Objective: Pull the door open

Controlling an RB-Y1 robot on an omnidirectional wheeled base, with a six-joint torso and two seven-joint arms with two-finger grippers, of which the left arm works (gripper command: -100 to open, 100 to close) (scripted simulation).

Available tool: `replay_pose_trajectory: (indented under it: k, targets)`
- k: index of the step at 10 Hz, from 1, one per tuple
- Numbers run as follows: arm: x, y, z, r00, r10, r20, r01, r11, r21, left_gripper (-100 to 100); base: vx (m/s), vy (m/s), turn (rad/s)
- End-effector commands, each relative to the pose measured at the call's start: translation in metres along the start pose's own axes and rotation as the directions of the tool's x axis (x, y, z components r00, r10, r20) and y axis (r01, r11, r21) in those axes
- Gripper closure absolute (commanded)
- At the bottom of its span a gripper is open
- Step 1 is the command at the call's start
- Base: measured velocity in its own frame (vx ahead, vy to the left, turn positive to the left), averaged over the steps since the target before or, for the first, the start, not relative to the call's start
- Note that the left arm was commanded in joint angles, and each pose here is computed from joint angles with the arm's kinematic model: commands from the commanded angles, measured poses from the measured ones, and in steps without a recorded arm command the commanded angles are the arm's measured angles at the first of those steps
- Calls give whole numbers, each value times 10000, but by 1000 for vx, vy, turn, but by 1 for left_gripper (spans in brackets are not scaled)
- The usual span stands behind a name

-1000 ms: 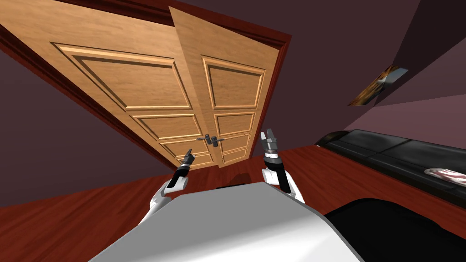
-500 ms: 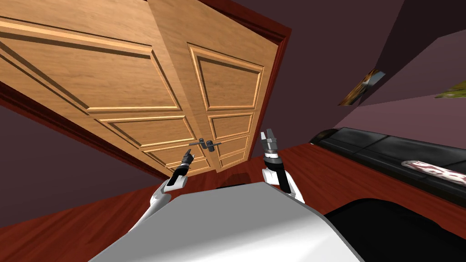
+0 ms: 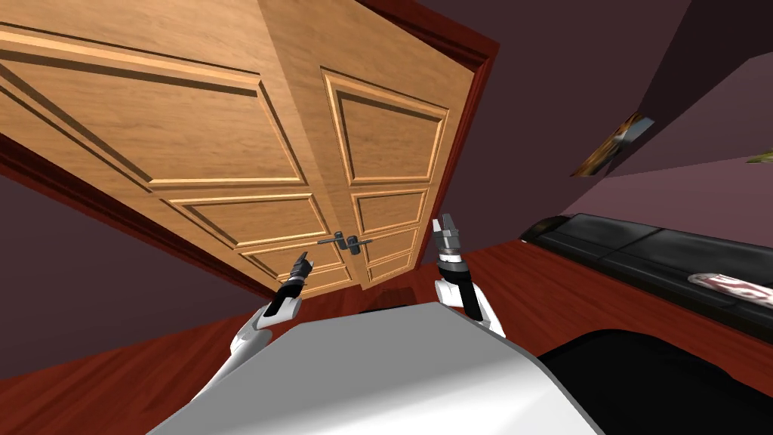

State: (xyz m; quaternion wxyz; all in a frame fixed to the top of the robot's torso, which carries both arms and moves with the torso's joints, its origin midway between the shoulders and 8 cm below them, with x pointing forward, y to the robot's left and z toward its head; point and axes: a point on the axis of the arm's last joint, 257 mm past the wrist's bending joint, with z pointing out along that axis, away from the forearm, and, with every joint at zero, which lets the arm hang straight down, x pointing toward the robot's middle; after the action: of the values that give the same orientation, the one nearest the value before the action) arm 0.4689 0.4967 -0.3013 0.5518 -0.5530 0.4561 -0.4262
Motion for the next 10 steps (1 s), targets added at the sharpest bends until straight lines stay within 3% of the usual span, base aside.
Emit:
replay_pose_trajectory:
  k: [1, 4, 6, 7, 8, 10]
  targets:
    - [-114, -30, 7, 9999, 36, 164, -36, 10000, -17, -100, 180, 43, -58]
    - [-72, -49, 37, 9999, -56, 127, 56, 10000, 50, -100, 178, 15, -78]
    - [118, -83, 92, 9997, -218, -122, 220, 9996, 178, -100, 209, -39, -148]
    - [52, -86, 52, 9998, -171, -39, 172, 9997, 145, -100, 112, -31, -26]
    - [52, -86, 52, 9998, -171, -39, 172, 9997, 145, 100, -19, 5, 25]
    - [52, -86, 52, 9998, -171, -39, 172, 9997, 145, 100, -36, 10, -14]
